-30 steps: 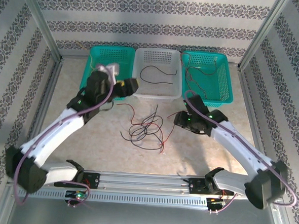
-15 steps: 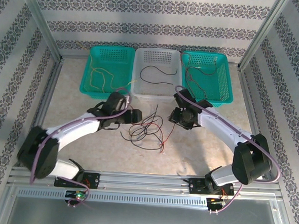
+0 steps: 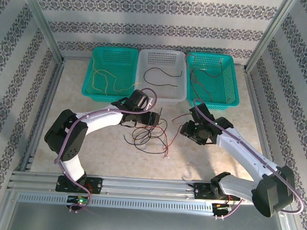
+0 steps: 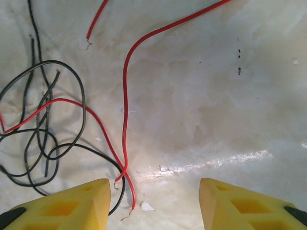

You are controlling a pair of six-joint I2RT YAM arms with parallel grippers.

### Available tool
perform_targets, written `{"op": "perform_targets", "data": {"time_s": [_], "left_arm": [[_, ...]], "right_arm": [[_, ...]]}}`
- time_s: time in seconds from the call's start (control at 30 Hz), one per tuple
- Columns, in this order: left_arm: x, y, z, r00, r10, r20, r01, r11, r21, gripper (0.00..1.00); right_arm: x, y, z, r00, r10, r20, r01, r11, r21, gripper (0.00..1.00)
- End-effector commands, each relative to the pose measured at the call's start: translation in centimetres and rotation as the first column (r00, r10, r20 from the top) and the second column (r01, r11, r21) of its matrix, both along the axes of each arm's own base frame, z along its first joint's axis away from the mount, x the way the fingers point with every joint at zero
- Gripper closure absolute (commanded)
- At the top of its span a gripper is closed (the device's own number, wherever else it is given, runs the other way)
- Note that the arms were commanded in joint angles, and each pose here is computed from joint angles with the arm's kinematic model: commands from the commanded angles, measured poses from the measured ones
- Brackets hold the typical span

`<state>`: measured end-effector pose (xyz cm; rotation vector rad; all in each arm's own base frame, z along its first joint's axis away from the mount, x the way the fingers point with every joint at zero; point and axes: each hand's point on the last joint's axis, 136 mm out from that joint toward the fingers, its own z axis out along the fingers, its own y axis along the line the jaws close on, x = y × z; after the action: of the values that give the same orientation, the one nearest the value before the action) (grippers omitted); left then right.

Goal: Untangle the cables
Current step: Untie the cable from multiple cables.

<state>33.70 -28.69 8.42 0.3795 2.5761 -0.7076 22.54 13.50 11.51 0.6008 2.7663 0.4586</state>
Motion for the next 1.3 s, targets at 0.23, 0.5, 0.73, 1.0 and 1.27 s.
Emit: {"op": "perform_targets", "data": {"time_s": [0.23,0.5,0.73,1.0,1.27], "left_arm": [[-1.4,-0.4,-2.8,0.992,-0.090,-0.084,0.098,0.991,0.092,0.70],[-2.4,-1.4,2.5,0.994,-0.112,-0.013,0.112,0.992,0.048,0.99],[-3.8,-2.4,13.2,0.991,-0.101,0.085,0.113,0.982,-0.154,1.00],[-7.2,-2.9,21.8,0.979,-0.164,0.124,0.197,0.920,-0.340,1.00],[-10.2,-2.6,28.1,0.954,-0.224,0.197,0.291,0.845,-0.449,1.00]], "right_arm": [[-1.3,-0.8,1.6,1.000,-0.011,0.017,0.010,1.000,0.020,0.48],[-0.1,0.4,4.2,0.990,0.039,0.134,-0.048,0.997,0.067,0.49],[1.3,3.6,9.8,0.932,0.191,0.309,-0.221,0.973,0.064,0.41],[2.9,5.5,12.1,0.891,0.227,0.394,-0.274,0.960,0.065,0.28],[5.2,6.3,11.7,0.895,0.212,0.394,-0.250,0.967,0.049,0.43]]}}
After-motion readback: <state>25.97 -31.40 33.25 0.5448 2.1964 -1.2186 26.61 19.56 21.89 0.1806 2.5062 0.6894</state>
